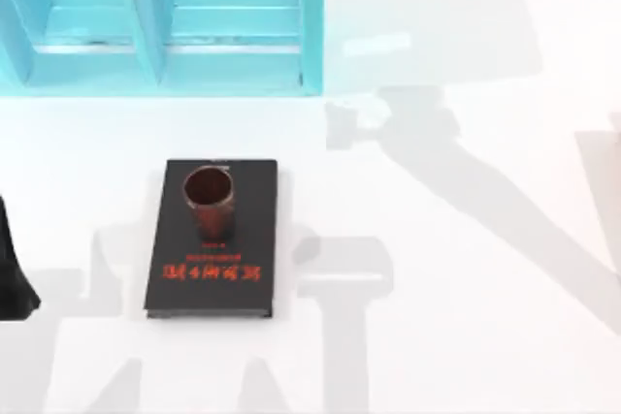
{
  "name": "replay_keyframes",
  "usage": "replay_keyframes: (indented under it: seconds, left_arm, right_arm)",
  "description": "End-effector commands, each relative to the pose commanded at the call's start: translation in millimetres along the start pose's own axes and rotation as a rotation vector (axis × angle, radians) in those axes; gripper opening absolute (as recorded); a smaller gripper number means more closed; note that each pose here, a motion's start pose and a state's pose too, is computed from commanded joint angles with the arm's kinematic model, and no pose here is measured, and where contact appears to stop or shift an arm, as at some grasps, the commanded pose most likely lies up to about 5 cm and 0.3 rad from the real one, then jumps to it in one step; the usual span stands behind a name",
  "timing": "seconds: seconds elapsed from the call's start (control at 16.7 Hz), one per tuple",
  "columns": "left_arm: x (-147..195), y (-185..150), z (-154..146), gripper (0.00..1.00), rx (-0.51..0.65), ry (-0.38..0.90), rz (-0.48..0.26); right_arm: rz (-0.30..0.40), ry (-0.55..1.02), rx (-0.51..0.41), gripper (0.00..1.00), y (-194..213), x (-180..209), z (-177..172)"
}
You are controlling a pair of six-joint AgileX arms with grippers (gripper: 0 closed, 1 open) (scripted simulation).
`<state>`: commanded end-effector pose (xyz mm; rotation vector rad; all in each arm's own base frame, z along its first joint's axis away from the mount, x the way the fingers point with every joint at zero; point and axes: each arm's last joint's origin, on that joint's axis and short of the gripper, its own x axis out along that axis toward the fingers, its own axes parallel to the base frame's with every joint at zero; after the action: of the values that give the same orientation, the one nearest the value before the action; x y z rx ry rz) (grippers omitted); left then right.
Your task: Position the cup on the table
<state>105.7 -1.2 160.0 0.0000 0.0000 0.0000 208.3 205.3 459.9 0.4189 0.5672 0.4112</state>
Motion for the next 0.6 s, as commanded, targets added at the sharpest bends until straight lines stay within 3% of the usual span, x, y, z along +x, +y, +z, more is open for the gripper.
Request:
replay_keyframes:
  seconds: [0.3,0.6]
  left_arm:
    - [0,0,0,1.00,0.000,0.000,0.000]
    - [0,0,0,1.00,0.000,0.000,0.000]
  right_arm:
    - [-0.199,0.258,-0.028,1.00,52,107,-47]
    - [-0.421,0.448,-0.085,1.00,60,188,-117]
